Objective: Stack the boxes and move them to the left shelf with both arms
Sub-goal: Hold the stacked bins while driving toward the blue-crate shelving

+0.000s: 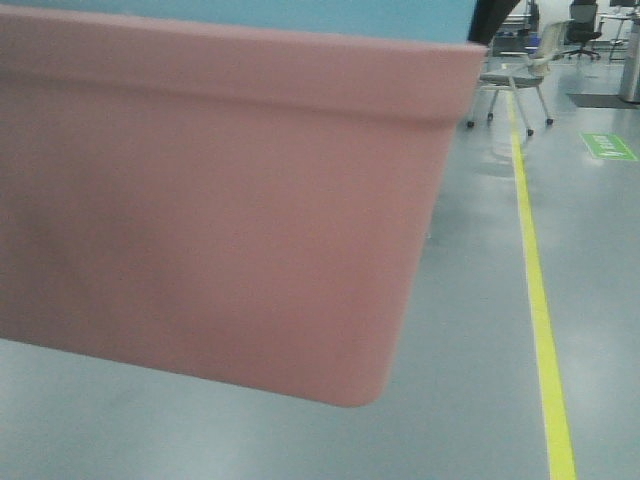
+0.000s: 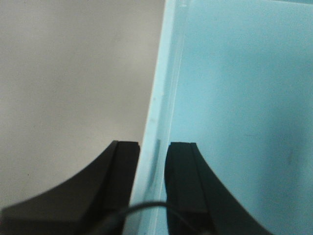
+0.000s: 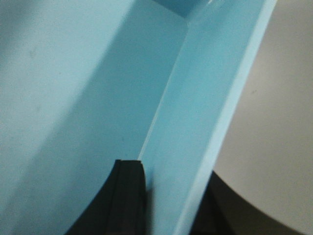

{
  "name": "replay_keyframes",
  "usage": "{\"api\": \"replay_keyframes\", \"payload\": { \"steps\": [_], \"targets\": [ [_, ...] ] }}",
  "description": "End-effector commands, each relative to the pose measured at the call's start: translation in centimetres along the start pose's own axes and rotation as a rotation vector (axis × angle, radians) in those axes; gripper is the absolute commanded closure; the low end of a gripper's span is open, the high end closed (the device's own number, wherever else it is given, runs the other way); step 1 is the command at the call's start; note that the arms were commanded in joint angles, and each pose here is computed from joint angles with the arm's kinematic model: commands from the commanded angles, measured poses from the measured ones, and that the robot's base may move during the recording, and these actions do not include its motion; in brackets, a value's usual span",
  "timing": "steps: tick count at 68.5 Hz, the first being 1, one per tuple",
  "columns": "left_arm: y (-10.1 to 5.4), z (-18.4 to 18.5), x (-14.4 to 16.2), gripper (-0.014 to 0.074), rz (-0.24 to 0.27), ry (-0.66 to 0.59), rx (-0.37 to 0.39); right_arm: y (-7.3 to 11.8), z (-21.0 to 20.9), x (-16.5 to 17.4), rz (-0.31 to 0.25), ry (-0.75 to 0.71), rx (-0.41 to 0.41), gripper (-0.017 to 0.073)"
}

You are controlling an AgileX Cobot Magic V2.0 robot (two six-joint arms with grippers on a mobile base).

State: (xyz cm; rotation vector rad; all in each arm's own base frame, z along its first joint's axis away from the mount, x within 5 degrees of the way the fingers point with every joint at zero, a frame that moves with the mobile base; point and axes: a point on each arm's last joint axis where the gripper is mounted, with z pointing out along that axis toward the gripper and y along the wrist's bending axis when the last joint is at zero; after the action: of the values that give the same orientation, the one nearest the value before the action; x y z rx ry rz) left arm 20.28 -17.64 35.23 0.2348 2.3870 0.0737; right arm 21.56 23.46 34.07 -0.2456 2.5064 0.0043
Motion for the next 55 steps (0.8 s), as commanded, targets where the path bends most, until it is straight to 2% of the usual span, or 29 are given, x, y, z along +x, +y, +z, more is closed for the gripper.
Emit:
{"api": "replay_keyframes", "payload": {
  "steps": [1, 55],
  "targets": [
    [-2.89, -2.99, -1.69, 0.0606, -0.025, -0.181, 0.332, 2.07, -3.08, -2.62, 0.022, -0.265, -0.282, 0.0503],
    [-2.94, -2.93, -1.70, 0.0606, -0.023, -0.182, 0.332, 2.00, -2.95, -2.66, 0.024, -0.262, -0.276, 0.0503]
  ]
}}
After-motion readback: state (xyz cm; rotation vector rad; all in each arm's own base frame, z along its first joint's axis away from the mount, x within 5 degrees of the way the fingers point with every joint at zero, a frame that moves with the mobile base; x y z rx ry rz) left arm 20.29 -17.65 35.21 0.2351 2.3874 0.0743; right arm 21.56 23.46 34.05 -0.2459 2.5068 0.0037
